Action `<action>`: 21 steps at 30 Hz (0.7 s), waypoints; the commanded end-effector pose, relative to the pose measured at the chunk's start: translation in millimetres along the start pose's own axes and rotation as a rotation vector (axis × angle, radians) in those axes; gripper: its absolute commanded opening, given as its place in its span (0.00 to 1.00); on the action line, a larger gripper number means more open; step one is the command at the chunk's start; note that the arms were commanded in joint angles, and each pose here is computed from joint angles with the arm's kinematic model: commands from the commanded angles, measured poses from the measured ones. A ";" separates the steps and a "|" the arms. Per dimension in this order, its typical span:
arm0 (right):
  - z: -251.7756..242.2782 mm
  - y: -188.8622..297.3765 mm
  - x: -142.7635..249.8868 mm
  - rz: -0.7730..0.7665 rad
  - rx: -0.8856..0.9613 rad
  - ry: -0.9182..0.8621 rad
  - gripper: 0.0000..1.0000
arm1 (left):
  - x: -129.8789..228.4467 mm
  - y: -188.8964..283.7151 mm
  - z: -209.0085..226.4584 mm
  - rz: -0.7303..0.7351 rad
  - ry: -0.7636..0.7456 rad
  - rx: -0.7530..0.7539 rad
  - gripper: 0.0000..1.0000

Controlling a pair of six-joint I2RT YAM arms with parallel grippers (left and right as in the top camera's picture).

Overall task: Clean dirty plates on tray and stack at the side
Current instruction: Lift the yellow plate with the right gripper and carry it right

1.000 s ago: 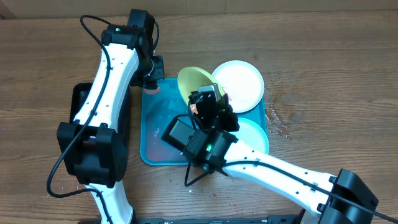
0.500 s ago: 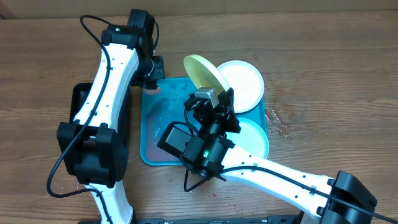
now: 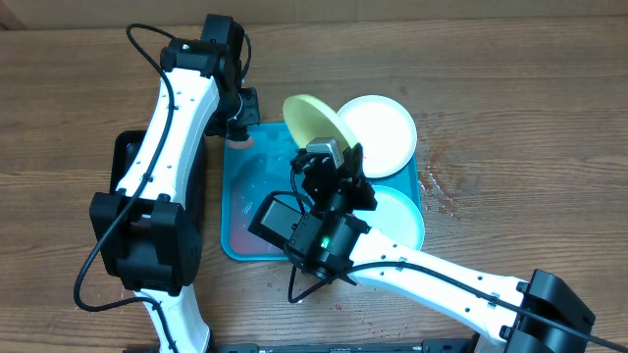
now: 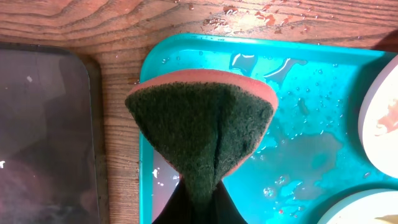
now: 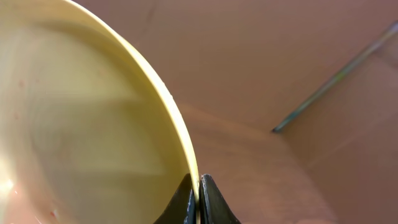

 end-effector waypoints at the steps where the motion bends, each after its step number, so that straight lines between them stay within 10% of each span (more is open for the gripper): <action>1: 16.8 4.6 12.1 0.137 -0.153 -0.077 0.04 | 0.7 -0.7 0.6 0.004 -0.015 0.010 0.04; 10: 50.2 11.0 69.7 0.788 -0.548 -0.214 0.04 | 0.9 -0.7 0.6 0.005 -0.015 0.009 0.04; 21: -26.9 -46.5 31.9 0.955 -0.665 -0.599 0.04 | 1.7 -0.7 0.7 0.009 -0.015 0.009 0.04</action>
Point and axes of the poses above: each gripper's point midway between its finger pads, its own y axis back along the fingers, its own z axis along the line the jaws close on, x = y × z, the point moved 5 cm from there along y, back along the fingers, and after that the axes turned 4 degrees about -y, right-handed, at the moved point
